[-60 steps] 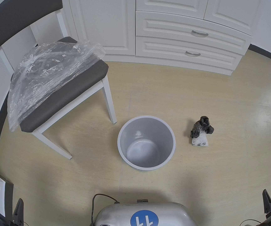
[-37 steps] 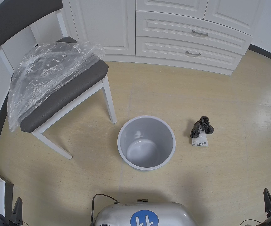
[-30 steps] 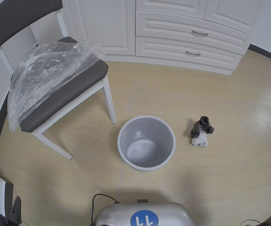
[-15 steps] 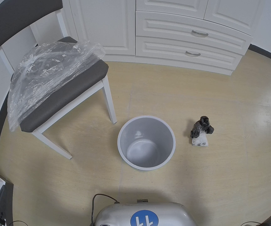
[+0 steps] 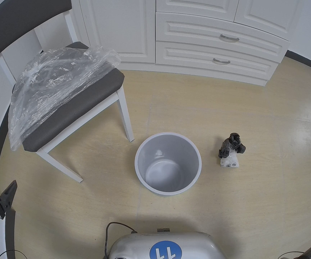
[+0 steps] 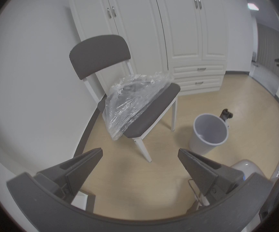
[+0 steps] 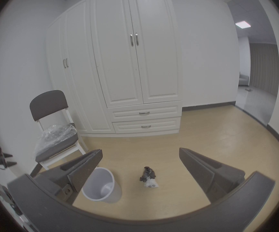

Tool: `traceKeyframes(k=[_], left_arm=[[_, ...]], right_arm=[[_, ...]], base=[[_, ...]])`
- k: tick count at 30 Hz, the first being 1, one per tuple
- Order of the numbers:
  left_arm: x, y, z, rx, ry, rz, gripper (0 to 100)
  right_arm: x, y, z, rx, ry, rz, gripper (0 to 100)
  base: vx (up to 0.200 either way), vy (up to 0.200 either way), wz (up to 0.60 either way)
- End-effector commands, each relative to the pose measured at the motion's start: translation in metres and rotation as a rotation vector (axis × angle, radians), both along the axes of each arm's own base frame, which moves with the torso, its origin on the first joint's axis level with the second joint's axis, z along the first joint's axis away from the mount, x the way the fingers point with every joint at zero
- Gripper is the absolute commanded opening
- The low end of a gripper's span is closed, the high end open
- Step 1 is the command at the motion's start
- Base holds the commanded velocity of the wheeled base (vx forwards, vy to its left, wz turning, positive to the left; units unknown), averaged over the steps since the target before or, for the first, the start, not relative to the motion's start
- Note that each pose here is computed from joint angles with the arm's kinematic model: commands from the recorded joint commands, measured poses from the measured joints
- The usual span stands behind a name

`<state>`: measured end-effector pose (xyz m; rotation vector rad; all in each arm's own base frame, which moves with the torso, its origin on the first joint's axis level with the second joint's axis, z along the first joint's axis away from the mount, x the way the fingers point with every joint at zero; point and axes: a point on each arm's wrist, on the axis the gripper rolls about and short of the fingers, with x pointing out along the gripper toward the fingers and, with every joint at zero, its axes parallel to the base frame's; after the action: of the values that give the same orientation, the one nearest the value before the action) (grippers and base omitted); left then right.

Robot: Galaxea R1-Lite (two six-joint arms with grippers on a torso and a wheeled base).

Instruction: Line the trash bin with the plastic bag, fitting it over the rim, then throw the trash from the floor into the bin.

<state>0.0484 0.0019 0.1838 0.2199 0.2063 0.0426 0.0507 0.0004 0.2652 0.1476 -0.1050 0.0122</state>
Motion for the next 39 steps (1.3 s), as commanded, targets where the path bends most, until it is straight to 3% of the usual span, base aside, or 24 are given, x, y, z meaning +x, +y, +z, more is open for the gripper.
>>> traceKeyframes(k=[1,4,13,19,26,28,39], left_arm=[[0.048,0.006,-0.001,0.052,0.191,0.061,100],[0.069,0.01,-0.003,0.072,0.225,0.072,100],[0.115,0.032,-0.011,0.178,0.202,0.15,100],[0.12,0.036,-0.001,0.19,0.136,0.176,100],[0.125,0.043,-0.005,0.175,0.16,0.205,100],[0.125,0.051,-0.007,0.17,0.178,0.249,100],[0.128,0.073,-0.008,0.177,0.156,0.348,100]], right_arm=[[0.031,0.001,0.005,0.083,0.064,0.022,100],[0.037,0.0,0.004,0.079,0.048,0.008,100],[0.035,0.0,0.002,0.076,0.037,0.011,100],[0.034,0.0,0.002,0.076,0.034,0.008,100],[0.032,0.0,0.002,0.076,0.031,0.01,100],[0.032,0.0,0.002,0.076,0.028,0.01,100],[0.03,0.0,0.001,0.072,0.026,0.013,100]], base=[[0.0,0.0,0.0],[0.0,0.0,0.0],[0.0,0.0,0.0],[0.0,0.0,0.0],[0.0,0.0,0.0],[0.0,0.0,0.0],[0.0,0.0,0.0]])
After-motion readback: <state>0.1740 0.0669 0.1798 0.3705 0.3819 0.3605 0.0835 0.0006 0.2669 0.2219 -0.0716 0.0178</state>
